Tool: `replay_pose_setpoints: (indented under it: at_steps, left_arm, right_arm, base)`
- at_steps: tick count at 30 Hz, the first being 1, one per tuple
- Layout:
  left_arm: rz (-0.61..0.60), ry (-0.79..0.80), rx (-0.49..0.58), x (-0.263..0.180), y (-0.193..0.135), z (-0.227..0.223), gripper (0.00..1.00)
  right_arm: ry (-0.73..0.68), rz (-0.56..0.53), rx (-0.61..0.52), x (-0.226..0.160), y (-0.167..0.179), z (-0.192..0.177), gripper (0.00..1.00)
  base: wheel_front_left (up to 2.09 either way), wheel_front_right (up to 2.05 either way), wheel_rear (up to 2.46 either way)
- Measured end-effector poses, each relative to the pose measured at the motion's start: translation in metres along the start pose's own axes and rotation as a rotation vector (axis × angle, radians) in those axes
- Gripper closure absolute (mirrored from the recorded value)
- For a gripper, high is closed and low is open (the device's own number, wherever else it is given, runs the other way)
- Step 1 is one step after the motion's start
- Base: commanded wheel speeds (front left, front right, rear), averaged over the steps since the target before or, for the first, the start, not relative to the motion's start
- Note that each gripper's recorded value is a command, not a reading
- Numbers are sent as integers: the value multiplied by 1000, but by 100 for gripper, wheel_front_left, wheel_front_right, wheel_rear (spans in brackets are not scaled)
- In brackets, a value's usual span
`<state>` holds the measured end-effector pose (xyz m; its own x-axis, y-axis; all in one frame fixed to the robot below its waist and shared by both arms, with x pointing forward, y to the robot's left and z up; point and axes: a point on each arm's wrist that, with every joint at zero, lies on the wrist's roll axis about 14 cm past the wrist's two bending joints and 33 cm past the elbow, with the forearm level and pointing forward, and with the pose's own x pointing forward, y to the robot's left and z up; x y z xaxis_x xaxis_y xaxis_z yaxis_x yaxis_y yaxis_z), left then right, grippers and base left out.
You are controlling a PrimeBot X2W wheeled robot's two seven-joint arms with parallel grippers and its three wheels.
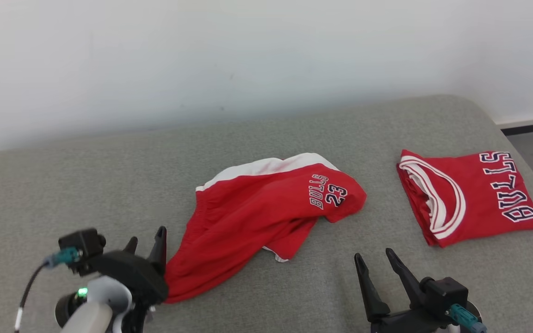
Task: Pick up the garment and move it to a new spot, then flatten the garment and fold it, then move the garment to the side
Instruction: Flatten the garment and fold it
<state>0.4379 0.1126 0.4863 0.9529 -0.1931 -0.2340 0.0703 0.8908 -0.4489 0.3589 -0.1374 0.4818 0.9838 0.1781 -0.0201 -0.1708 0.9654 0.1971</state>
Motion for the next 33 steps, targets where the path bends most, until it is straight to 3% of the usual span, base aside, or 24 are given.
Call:
replay_pose_setpoints:
  at_steps: [13,29,30,31,32,33]
  left_arm:
    - [-51,222,152,66,-36,-16,0]
    - [-59,364,208,116,-38,-62,0]
    - [-65,362,204,117,-40,-62,24]
    - [-72,358,205,117,-41,-61,82]
    - [-80,353,206,117,-43,-60,100]
    - [-88,345,203,118,-45,-57,100]
  right_arm:
    - [3,-75,-7,4,-27,1,0]
    - [54,-214,-7,-9,-70,-17,0]
    - [54,-214,-7,-8,-70,-17,0]
    - [54,-213,-7,-8,-70,-17,0]
    - [55,-211,-6,-8,-69,-17,0]
    - [55,-210,-6,-8,-69,-17,0]
  base:
    - [0,0,0]
    - [0,0,0]
    - [0,0,0]
    - [0,0,0]
    - [0,0,0]
    - [0,0,0]
